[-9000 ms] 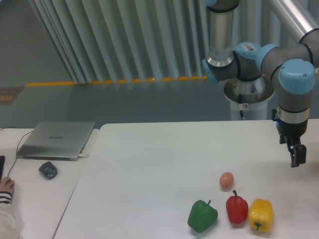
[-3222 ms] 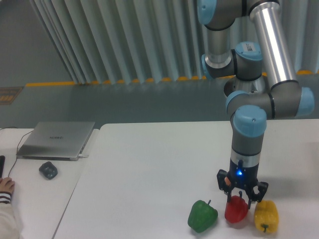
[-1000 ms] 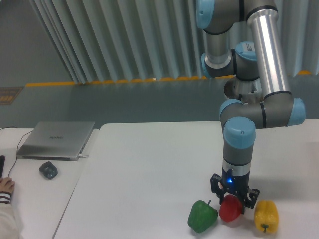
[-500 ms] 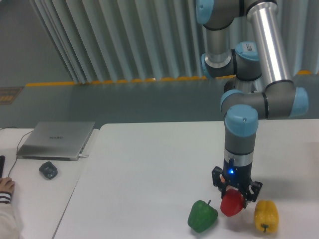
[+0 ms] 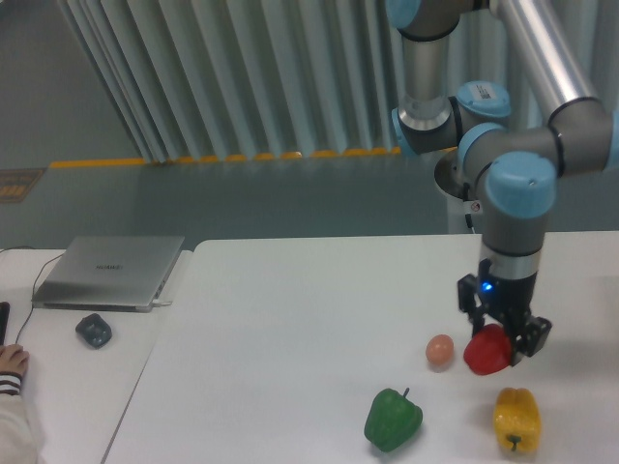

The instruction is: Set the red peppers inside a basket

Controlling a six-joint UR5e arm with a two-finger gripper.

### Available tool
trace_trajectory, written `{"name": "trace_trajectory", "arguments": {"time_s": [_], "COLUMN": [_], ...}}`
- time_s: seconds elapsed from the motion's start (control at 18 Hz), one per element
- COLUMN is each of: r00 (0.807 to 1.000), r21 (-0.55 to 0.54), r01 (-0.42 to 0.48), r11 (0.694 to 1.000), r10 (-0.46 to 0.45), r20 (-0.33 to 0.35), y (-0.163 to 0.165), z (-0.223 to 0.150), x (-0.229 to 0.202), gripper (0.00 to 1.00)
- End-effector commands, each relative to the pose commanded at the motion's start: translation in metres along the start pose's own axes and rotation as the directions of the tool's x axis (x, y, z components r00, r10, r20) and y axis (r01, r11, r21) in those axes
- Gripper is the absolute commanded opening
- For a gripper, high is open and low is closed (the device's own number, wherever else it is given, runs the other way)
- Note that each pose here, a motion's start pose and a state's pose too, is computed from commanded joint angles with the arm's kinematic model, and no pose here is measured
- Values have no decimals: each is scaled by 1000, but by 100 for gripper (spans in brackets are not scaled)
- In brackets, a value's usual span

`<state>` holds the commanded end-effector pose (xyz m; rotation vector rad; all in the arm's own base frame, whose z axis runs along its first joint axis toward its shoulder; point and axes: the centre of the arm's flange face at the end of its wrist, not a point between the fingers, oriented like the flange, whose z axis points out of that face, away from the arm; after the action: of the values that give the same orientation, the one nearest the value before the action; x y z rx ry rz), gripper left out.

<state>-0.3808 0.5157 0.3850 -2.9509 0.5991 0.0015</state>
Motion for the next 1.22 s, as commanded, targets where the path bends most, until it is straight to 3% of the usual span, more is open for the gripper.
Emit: {"name": "trace_trajectory", "arguments": {"time_s": [0.22, 0.56, 0.61, 0.83, 0.94, 1.22], "r00": [991, 950, 936, 930, 938, 952], "r21": [-4, -21, -34, -48, -49, -120], "r01": [-135, -311, -350, -366, -342, -291], "r11": [991, 950, 936, 930, 938, 949], "r10": [135, 312, 351, 367, 344, 300], "r20": [8, 13, 12, 22, 33, 63], "y": [43, 129, 143, 178, 191, 242], "z": [-8, -22, -23, -28, -30, -29], "x": [-20, -51, -56, -68, -72, -89], "gripper": [37, 37, 37, 37, 42, 41]}}
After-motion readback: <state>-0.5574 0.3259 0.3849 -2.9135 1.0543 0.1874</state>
